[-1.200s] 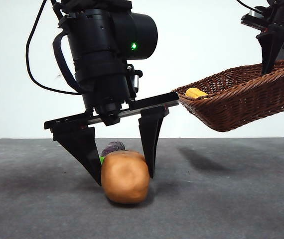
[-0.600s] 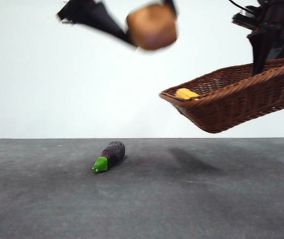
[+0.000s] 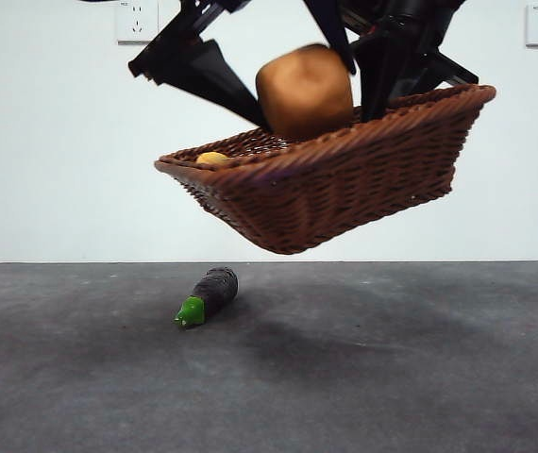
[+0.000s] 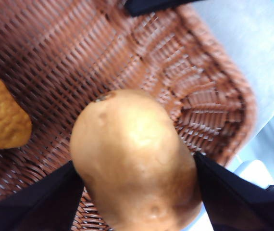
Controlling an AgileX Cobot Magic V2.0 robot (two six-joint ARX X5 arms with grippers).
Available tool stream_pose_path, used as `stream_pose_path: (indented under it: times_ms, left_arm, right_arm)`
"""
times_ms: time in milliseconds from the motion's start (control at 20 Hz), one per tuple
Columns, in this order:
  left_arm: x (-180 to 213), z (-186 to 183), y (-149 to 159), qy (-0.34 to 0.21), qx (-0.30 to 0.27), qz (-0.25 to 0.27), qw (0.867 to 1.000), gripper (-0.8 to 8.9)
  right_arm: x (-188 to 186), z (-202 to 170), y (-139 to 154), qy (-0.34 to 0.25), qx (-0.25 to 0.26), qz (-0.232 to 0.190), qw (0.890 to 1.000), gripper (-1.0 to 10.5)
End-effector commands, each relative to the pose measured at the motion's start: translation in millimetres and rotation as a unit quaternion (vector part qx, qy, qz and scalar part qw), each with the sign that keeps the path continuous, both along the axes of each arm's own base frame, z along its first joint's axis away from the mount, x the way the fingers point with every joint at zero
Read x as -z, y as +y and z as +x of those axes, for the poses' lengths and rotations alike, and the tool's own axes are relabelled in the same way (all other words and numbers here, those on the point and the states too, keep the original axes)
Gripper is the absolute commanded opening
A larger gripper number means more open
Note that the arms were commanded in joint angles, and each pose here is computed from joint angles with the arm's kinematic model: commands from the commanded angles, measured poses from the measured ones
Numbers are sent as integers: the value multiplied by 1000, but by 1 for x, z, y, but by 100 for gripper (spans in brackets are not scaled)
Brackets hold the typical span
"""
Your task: Help me put the vegetables on the table into the basket
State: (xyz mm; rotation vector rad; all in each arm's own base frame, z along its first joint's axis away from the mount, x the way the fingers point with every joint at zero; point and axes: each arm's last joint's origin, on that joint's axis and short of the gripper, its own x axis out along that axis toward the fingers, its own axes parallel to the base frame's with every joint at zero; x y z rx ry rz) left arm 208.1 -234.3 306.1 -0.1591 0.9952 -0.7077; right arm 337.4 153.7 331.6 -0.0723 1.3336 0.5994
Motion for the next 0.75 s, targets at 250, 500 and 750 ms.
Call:
stream_pose_path:
  times_ms: [250, 500, 750]
  left_arm:
    - [24, 5, -7, 38, 0, 46, 998, 528]
    - [19, 8, -10, 20, 1, 26, 999, 572]
    - [-23, 15, -4, -45, -13, 44, 998, 572]
  right_arm:
    - [-2, -5, -1, 15, 10, 3, 1000, -17]
    - [-2, -4, -2, 7, 15, -15, 1000, -17]
    - [-1, 7, -28, 0, 52, -31, 998, -17]
